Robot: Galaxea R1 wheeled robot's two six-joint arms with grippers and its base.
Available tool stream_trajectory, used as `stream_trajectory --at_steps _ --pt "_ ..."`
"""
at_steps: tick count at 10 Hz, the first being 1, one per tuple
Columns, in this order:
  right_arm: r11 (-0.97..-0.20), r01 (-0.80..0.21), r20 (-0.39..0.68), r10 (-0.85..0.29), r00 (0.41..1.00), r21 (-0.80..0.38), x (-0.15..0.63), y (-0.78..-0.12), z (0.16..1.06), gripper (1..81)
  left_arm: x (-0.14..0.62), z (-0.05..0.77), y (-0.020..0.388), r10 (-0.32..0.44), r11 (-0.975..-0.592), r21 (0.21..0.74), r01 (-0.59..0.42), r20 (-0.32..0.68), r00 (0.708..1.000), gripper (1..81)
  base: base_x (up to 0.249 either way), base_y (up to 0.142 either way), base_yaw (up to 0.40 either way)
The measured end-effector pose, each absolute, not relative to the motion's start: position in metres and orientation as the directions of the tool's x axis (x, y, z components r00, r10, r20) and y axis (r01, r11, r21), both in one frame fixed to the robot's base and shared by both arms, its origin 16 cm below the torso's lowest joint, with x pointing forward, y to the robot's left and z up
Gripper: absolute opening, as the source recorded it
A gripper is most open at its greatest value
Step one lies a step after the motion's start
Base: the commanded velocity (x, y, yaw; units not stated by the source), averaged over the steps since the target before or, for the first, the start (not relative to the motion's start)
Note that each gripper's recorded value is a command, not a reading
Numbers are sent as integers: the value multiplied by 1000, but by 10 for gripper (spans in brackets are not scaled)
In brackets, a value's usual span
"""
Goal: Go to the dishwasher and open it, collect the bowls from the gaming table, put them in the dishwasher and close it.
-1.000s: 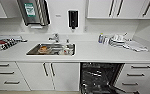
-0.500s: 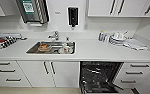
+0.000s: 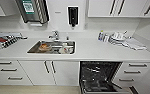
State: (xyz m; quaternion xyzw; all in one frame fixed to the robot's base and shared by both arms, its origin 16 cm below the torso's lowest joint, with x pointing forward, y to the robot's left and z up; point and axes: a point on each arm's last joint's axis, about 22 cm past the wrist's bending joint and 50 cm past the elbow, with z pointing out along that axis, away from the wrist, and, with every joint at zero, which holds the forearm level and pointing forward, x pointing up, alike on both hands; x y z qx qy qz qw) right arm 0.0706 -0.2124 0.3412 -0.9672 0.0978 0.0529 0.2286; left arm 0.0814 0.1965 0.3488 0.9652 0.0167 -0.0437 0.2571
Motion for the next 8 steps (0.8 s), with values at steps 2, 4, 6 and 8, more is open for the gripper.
stream_trajectory --at_steps 2,4,6,8 --pt "-880 -197 -111 -165 980 -432 75 -209 352 811 88 361 201 9 -873 487 33 -52 999 811 0 0 0" --pt "-886 -181 -77 -164 983 -427 78 -212 363 811 92 375 202 8 -874 486 15 -17 1000 811 0 0 0" --pt "-883 -167 -46 -164 985 -438 79 -204 376 811 90 390 202 6 -874 486 0 11 1000 811 0 0 0" --pt "-885 -162 -43 -160 986 -437 69 -205 387 811 79 402 202 6 -874 486 -1 14 1000 811 0 0 0"
